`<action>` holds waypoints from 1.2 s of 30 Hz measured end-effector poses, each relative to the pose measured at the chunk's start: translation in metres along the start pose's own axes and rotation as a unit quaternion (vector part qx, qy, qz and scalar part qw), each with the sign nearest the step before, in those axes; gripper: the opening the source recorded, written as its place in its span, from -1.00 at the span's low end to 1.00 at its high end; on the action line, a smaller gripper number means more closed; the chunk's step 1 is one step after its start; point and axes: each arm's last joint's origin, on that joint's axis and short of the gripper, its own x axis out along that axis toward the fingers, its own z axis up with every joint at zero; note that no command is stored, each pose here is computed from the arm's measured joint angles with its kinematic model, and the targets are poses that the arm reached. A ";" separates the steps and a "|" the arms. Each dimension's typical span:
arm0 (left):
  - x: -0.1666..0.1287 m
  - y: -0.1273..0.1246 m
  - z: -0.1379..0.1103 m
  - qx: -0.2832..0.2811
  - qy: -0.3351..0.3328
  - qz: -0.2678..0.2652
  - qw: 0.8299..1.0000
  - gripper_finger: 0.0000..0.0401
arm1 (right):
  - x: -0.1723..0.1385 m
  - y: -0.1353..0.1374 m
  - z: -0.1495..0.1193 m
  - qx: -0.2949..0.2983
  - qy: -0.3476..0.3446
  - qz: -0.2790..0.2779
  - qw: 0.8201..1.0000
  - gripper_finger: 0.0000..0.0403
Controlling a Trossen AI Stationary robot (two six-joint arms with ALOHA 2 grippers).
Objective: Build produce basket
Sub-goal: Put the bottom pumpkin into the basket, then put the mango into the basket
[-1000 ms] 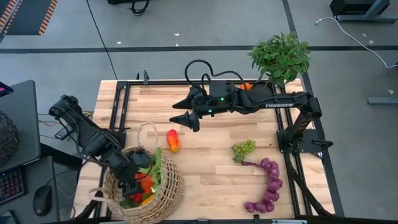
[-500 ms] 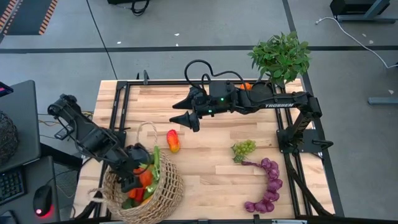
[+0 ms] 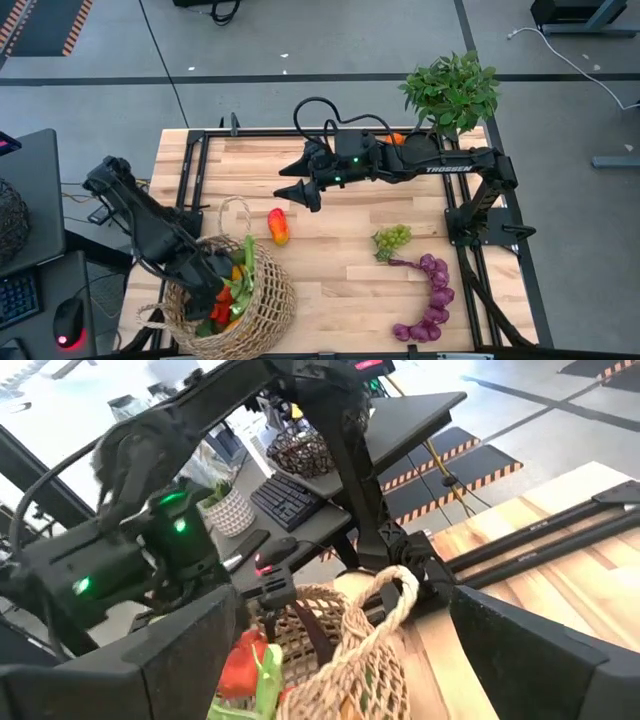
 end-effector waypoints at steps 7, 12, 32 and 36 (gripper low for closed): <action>0.020 -0.013 0.014 0.065 0.035 -0.035 0.997 0.99 | 0.000 -0.001 -0.002 0.001 0.008 -0.004 1.000 0.85; 0.019 -0.004 0.031 0.057 -0.010 -0.011 0.998 0.99 | 0.000 -0.001 -0.002 0.001 0.008 -0.004 1.000 0.85; -0.024 0.026 0.039 -0.011 -0.102 -0.051 0.993 0.99 | 0.000 -0.002 -0.006 0.016 0.028 -0.016 0.999 0.85; -0.026 0.024 0.041 -0.003 -0.114 -0.066 0.991 0.99 | 0.000 -0.005 -0.005 0.015 0.024 -0.025 0.999 0.85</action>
